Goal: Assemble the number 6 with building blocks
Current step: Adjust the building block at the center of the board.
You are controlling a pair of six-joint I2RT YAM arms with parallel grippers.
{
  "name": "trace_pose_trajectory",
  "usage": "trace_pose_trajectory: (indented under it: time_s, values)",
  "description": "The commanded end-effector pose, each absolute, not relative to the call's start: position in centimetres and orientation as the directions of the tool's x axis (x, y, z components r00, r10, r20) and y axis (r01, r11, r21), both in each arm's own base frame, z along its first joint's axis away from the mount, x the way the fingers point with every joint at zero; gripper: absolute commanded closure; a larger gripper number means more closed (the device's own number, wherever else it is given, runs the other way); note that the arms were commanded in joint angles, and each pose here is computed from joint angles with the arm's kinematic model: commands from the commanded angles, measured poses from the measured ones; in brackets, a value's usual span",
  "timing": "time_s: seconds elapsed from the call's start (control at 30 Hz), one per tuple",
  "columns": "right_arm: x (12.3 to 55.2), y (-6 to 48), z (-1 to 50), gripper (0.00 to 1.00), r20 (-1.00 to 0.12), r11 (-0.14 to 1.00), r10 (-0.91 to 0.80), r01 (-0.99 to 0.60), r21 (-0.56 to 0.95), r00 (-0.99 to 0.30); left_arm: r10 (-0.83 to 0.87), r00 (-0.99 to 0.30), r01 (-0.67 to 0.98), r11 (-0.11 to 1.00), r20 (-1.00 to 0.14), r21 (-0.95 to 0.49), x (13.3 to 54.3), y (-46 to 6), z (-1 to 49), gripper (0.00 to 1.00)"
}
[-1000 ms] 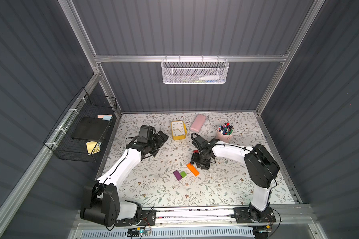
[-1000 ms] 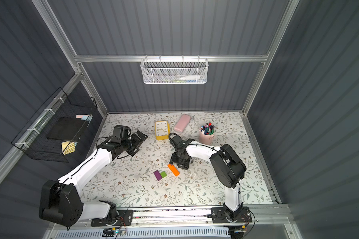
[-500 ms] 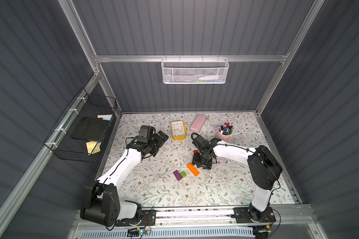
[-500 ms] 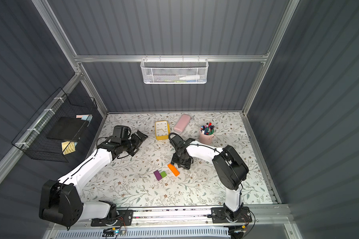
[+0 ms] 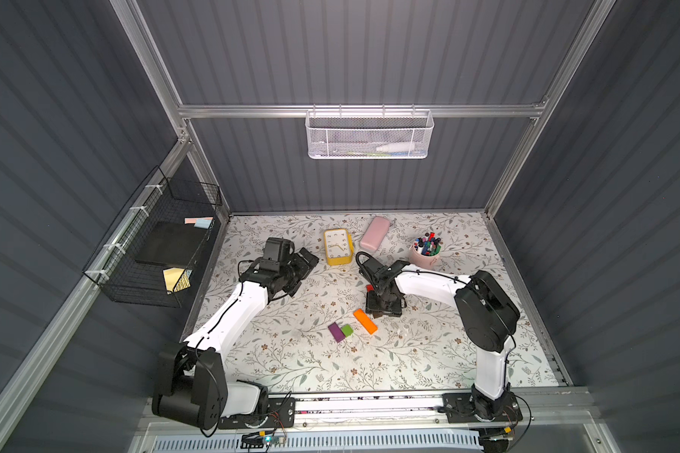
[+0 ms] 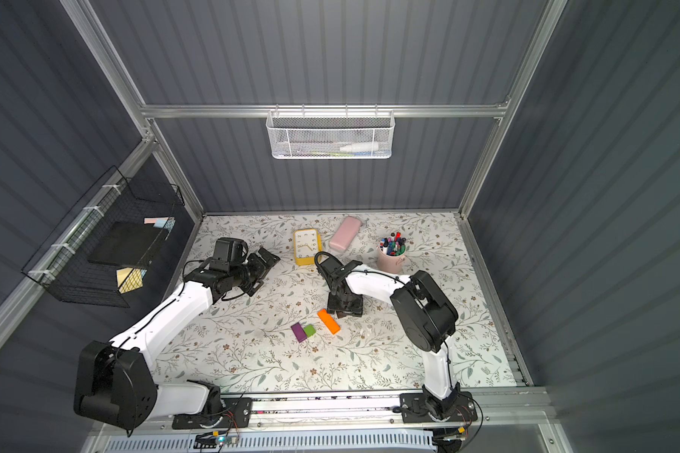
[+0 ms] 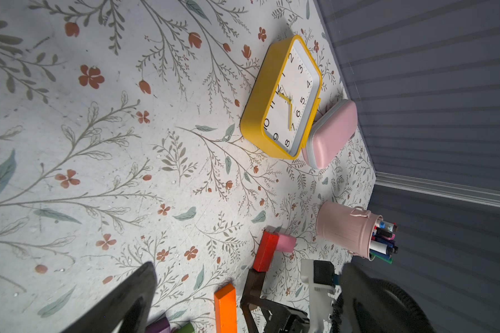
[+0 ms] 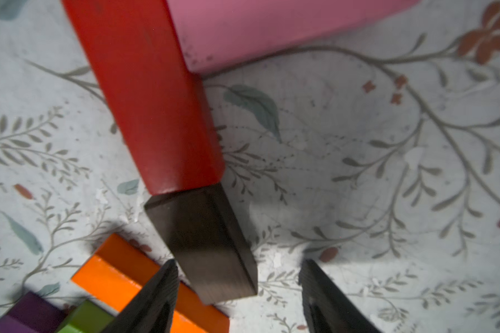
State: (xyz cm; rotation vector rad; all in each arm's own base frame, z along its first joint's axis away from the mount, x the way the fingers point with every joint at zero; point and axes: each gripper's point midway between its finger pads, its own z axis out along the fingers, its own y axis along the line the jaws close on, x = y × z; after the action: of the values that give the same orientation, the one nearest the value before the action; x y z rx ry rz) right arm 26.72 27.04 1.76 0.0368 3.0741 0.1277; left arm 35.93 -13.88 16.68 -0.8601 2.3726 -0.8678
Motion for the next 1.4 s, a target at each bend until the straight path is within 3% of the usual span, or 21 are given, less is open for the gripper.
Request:
trace_pose_trajectory:
  time_s: [0.0,1.37]
  values:
    - [27.5,26.9,2.3,0.31,-0.087,0.998,0.007,0.002,0.063,-0.996,-0.688,-0.689,-0.381,0.612,-0.229,-0.693,35.6,-13.6,17.5,0.00]
    - [29.2,26.9,1.2,0.32,-0.082,0.997,0.015,0.008,0.083,-0.997,-0.684,-0.691,-0.383,0.620,-0.233,-0.685,36.0,-13.7,17.4,0.01]
